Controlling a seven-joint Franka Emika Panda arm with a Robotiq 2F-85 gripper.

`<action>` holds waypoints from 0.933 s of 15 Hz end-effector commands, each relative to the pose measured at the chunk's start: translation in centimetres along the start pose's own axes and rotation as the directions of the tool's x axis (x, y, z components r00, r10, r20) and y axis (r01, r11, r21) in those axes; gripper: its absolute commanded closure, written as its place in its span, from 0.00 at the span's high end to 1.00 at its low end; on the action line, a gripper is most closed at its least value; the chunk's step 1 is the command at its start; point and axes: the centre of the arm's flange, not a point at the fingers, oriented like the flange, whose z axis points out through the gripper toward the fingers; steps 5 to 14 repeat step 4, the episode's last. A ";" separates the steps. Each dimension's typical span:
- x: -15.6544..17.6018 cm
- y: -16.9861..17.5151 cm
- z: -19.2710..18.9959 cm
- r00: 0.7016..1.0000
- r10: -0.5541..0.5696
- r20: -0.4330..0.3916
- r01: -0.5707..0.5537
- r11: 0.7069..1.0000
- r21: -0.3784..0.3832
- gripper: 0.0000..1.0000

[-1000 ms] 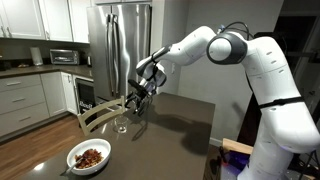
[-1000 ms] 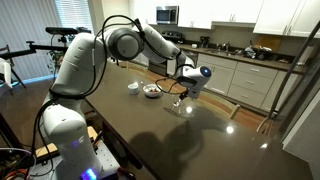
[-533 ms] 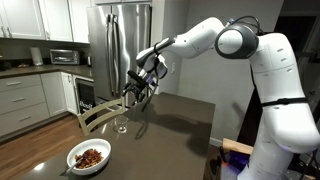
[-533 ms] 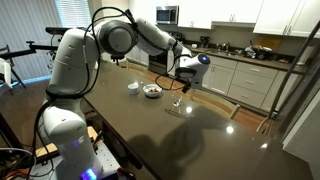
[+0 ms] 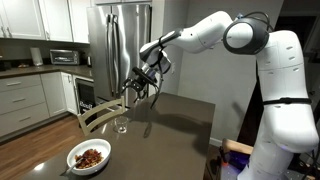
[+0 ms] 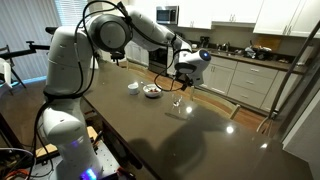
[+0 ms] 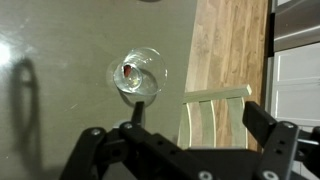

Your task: Pour the contents in the glass cup into the bowl on the left

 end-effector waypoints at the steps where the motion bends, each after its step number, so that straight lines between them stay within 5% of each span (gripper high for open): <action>1: 0.0 0.1 0.0 1.000 -0.006 0.003 0.006 1.000 -0.002 1.00; 14: 0.0 0.2 0.0 1.000 -0.012 0.003 0.012 1.000 -0.003 1.00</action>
